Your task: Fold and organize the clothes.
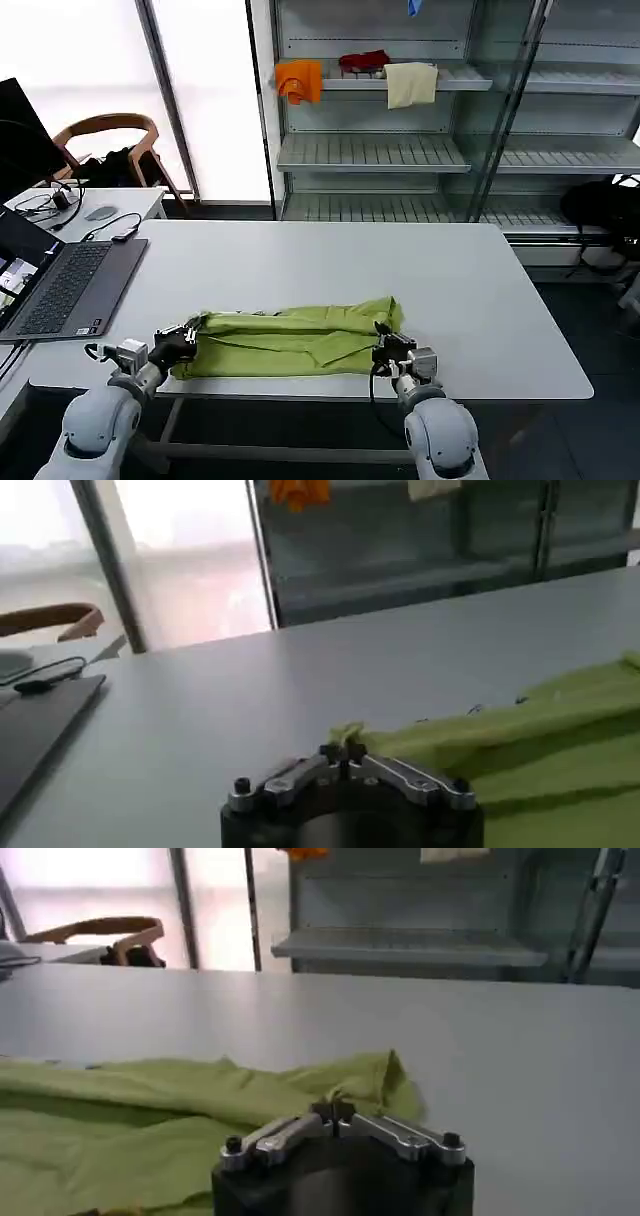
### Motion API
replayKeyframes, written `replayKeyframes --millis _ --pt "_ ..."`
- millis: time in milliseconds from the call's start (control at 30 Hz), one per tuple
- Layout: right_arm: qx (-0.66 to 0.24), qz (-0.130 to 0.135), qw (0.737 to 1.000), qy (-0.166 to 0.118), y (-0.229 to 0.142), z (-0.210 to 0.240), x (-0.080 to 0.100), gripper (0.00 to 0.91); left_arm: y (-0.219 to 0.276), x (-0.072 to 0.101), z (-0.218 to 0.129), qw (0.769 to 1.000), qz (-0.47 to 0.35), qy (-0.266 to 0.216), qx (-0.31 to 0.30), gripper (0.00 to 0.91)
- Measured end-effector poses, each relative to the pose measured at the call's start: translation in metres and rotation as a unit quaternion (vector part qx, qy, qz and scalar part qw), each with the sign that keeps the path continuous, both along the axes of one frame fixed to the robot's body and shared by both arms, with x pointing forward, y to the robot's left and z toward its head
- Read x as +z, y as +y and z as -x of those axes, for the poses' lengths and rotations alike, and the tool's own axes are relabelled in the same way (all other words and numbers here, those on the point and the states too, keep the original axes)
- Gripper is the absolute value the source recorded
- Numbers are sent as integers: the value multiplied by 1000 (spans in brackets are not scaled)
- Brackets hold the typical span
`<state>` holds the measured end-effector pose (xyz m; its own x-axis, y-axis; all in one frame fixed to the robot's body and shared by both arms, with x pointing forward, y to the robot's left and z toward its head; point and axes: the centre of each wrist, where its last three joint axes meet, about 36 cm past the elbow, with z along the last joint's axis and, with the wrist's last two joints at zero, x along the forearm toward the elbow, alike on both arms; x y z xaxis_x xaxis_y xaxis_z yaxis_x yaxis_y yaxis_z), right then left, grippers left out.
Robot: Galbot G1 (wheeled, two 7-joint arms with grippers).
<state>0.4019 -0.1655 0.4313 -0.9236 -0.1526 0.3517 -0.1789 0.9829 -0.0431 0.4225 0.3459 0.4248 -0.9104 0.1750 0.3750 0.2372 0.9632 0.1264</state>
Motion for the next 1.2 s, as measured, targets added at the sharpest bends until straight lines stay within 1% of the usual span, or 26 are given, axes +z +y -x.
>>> replayKeyframes --millis 267,367,500,633,767,967,1200 --pt "-8 33 999 -4 -1 4 -1 907 -6 -3 2 1000 -22 -6 13 907" --pt "-14 38 999 -10 -2 5 2 907 -6 -3 2 999 -24 -12 21 907" --pt "-23 38 999 -30 -6 5 12 907 -6 1 2 999 -15 -26 31 907" --pt "-31 30 997 -57 -10 3 21 907 -7 5 6 998 16 -42 50 907" --pt "-41 13 995 -85 -15 -4 29 907 -11 4 12 995 42 -54 73 907" --pt "-46 -6 992 -118 -17 -15 42 907 -22 -11 23 990 75 -49 112 907" --pt "-47 -18 990 -135 -16 -21 48 907 -36 -27 27 985 96 -35 143 907"
